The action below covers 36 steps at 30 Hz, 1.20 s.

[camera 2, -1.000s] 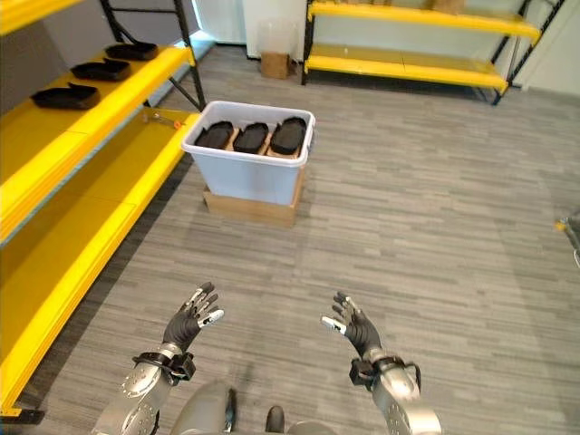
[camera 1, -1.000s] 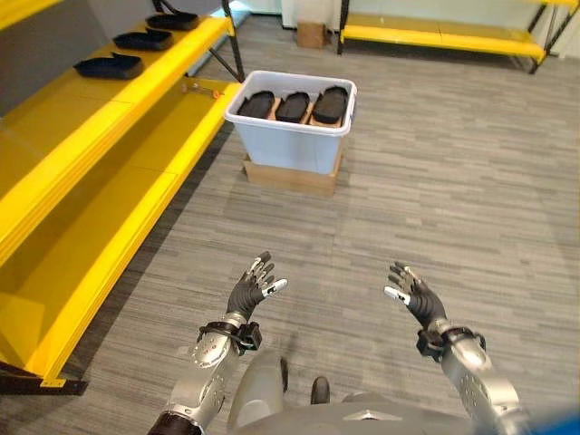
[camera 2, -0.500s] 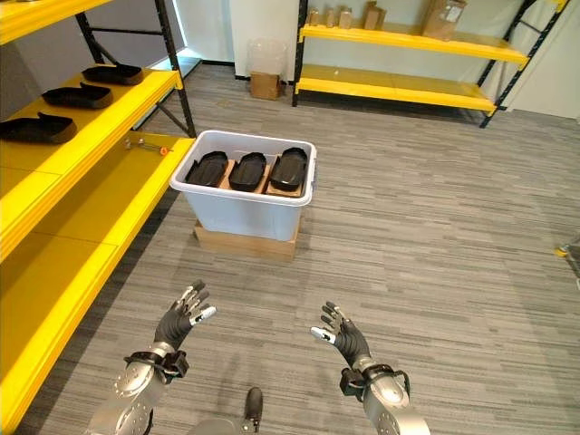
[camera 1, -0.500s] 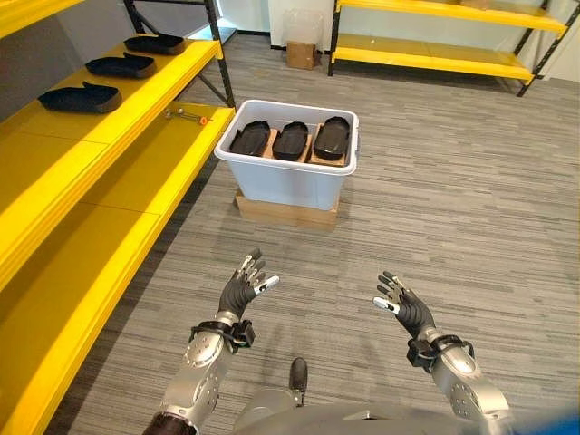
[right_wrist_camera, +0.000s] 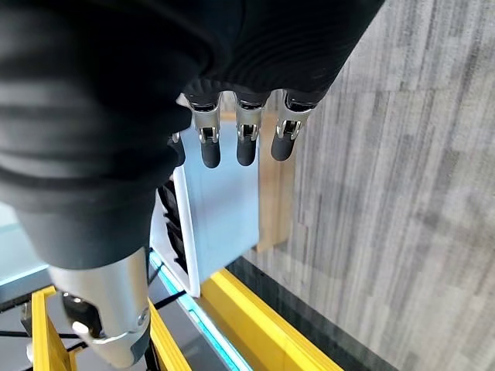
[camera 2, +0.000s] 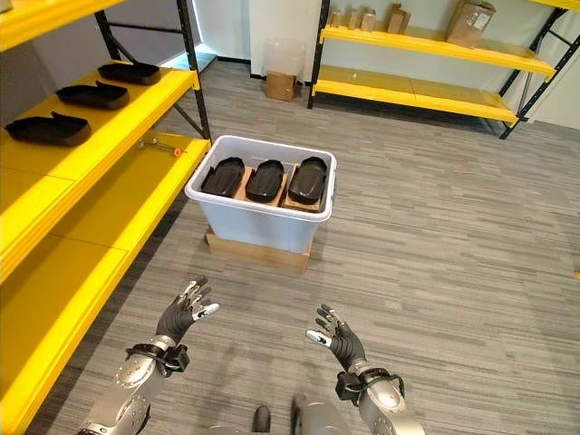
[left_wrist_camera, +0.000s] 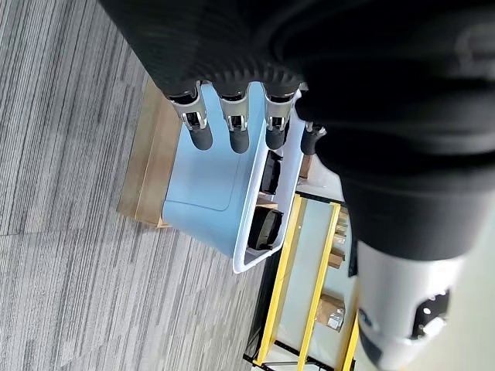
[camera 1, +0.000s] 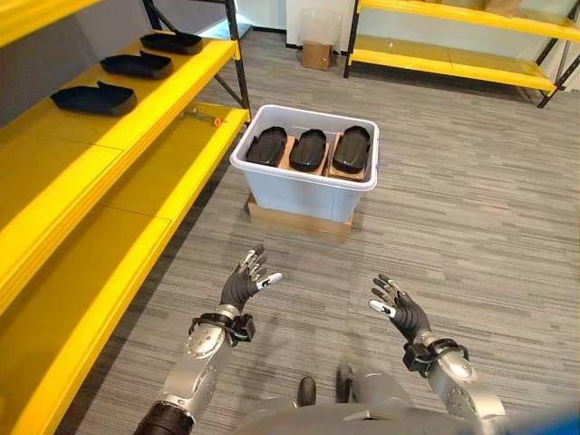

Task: Move parts from the plastic box to the shelf.

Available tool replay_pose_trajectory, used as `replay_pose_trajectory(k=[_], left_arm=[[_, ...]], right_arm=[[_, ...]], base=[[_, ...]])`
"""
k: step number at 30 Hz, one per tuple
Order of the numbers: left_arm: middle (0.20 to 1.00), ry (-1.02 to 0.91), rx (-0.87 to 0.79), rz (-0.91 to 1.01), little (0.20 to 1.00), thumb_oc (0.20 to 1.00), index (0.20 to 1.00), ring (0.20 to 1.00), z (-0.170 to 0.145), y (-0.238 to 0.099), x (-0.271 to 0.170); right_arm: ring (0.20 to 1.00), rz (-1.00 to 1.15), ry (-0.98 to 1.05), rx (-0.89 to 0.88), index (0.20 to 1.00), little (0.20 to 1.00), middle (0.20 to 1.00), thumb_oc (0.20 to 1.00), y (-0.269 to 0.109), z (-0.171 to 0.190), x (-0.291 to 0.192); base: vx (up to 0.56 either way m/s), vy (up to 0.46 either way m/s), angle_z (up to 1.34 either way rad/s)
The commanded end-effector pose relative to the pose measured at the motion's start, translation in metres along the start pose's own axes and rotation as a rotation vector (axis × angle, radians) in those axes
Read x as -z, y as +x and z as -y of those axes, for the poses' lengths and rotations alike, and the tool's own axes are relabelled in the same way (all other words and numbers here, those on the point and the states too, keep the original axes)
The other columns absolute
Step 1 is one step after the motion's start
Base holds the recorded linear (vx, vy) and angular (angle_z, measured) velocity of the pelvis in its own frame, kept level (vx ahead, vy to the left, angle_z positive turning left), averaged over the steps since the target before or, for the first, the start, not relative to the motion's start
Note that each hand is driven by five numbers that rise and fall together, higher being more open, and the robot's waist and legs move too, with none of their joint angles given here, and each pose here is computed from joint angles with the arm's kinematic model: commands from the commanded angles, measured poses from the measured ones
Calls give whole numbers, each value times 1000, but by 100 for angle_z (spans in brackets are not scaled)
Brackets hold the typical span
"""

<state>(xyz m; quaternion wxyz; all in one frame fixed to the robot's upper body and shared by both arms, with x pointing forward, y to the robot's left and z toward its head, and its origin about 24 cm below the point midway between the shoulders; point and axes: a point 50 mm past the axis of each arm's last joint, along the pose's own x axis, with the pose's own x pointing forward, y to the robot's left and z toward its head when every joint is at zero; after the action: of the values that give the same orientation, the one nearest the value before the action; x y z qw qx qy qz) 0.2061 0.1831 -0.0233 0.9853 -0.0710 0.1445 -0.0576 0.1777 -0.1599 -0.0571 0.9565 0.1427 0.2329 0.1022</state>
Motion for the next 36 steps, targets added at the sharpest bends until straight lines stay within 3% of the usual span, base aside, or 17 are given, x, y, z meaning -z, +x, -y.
replay_pose_trajectory(k=[1,21,36], left_arm=[[1000,25,61,129,1000,1000,1000,1000,7,1,-25],[1000,-95,59,108,1000,1000,1000,1000,16,1,-16],[1000,-59,71,104,1000,1000,1000,1000,15,1,-16]], right_arm=[[1000,102,-60,-58,1000,1000,1000,1000,9,-8,-26],[1000,135,-43,6,1000,1000,1000,1000,4,8,-33],[1000,107,-39,41,1000,1000,1000,1000,-1,15,-25]], base=[[315,-82,-32],[260,-73,-3],[208,224,-15]])
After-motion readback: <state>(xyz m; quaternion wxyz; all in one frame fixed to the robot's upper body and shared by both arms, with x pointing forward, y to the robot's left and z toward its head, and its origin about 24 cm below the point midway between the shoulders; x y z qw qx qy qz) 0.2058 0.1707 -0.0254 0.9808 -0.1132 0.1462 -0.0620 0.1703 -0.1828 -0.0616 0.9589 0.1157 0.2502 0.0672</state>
